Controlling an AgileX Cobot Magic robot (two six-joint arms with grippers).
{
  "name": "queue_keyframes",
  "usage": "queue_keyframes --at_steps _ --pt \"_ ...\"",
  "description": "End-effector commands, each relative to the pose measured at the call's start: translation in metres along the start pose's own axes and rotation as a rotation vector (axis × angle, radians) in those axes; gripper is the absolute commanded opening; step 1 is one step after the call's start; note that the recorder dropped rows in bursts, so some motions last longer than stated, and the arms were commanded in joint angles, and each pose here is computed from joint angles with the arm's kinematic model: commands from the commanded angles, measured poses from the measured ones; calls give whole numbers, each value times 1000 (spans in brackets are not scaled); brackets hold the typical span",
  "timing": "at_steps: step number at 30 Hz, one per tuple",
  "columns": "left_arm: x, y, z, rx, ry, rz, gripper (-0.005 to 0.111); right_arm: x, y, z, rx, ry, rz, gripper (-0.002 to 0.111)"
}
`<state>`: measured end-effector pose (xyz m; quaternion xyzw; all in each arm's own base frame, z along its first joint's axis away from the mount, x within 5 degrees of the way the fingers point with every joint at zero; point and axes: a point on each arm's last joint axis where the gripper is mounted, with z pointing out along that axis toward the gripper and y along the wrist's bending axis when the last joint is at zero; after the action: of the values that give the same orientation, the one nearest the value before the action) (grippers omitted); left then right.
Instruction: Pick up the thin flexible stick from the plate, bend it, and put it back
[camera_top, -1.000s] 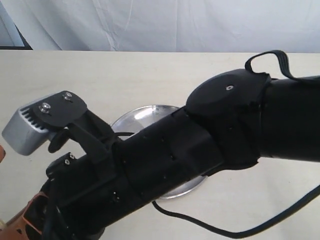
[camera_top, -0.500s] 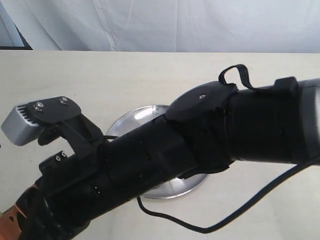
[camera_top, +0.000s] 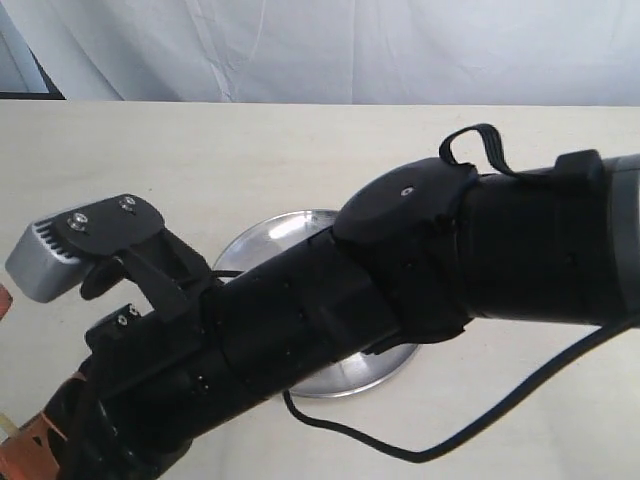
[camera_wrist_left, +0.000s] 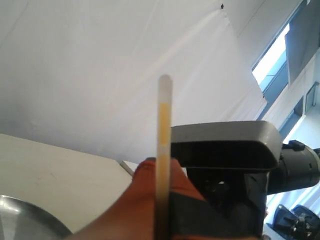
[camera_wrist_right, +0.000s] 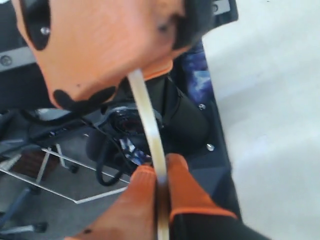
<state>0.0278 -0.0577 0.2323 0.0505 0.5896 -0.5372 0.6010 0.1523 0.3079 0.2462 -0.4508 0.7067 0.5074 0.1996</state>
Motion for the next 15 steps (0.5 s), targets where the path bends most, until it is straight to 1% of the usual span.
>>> queue_keyframes --at_steps 1,3,7,9,12,14,15 --pt "-2 -2 1 -1 6 43 10 4 -1 -7 64 54 -74 0" --pt "-2 -2 1 -4 9 52 17 3 1 -9 67 49 -84 0" --pt "-3 0 1 -28 -1 67 36 2 0 -9 78 46 -84 0" --pt "-3 1 1 -37 -4 65 41 2 -1 -9 89 43 -84 0" --pt "-3 1 0 -39 -5 65 40 2 -2 -9 100 39 -85 0" --pt "-4 1 0 -41 -6 65 33 2 -2 -9 99 48 -94 0" --pt "-4 1 0 -43 -7 69 25 3 -2 -9 92 55 -99 0"
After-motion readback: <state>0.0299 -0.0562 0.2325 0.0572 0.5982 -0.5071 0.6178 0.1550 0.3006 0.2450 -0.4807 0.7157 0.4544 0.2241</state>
